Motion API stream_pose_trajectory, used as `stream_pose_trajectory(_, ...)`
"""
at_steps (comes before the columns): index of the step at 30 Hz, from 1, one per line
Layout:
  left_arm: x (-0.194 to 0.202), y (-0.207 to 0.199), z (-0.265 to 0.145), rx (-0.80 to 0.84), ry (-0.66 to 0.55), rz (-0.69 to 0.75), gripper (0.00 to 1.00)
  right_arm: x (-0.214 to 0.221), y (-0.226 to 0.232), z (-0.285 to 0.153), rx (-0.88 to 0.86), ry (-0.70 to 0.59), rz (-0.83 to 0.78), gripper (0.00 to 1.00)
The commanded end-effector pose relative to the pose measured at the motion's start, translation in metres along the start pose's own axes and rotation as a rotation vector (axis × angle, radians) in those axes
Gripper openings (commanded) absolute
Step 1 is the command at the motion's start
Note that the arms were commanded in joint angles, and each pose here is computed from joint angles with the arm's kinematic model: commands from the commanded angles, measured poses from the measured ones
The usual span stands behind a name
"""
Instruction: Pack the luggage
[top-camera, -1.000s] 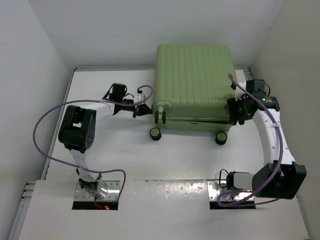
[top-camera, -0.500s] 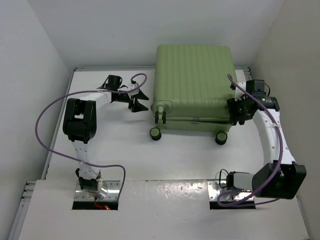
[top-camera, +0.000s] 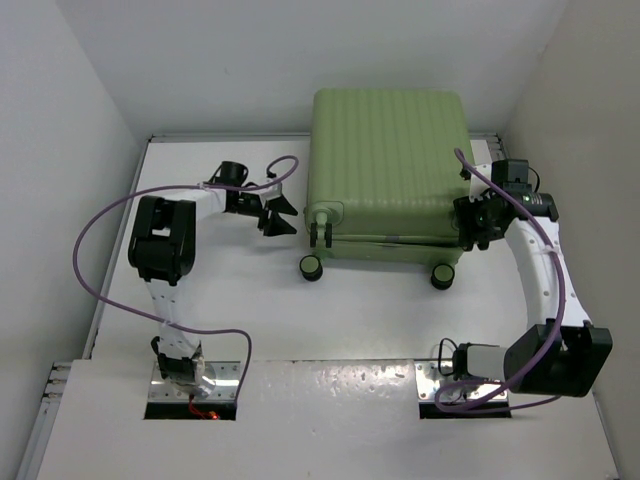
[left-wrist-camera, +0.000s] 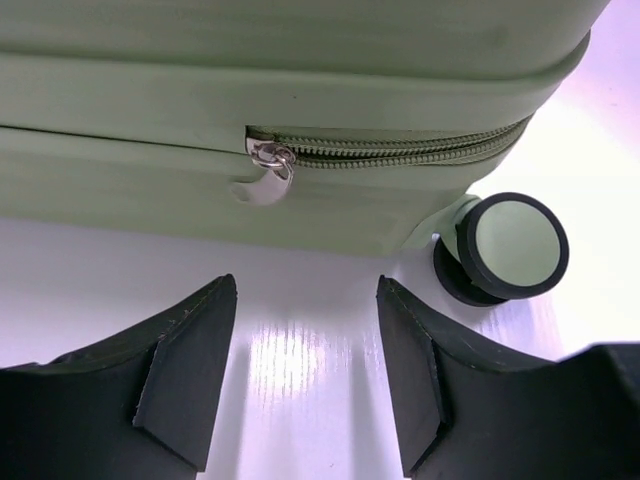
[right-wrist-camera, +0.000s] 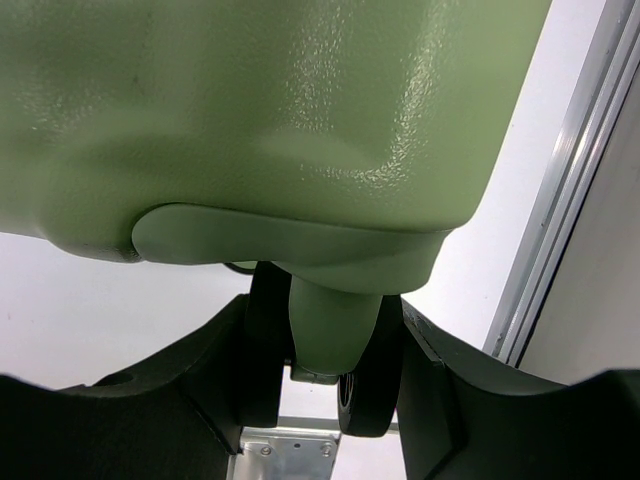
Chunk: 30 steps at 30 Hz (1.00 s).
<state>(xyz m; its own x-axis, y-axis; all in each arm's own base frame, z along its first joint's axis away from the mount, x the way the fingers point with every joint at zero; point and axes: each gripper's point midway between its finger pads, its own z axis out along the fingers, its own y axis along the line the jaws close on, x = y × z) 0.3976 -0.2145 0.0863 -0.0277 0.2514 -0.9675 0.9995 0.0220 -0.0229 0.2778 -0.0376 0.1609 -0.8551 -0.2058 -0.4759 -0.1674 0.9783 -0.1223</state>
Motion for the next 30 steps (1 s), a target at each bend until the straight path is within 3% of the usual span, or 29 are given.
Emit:
stream_pose_trajectory(1,-0.031,-0.005,0.001,0.018,-0.04,0.094,0.63,0.003,-0.013,-0.004,0.043,0.019,-0.071,0.0)
stream_pose_trajectory(8,-0.033,0.007,0.012,-0.066,0.012,0.021,0.62,0.006,-0.012,-0.003,0.04,0.028,-0.071,0.0)
stream_pose_trajectory(11,-0.049,0.02,0.01,-0.19,-0.022,0.017,0.62,0.006,-0.012,-0.003,0.04,0.025,-0.071,0.0)
stream_pose_trajectory(22,-0.074,0.031,0.014,-0.215,-0.102,0.013,0.54,0.01,-0.011,-0.001,0.037,0.028,-0.072,0.0)
stream_pose_trajectory(30,-0.08,0.029,0.024,-0.184,-0.118,0.03,0.33,0.011,-0.011,-0.001,0.038,0.026,-0.071,0.0)
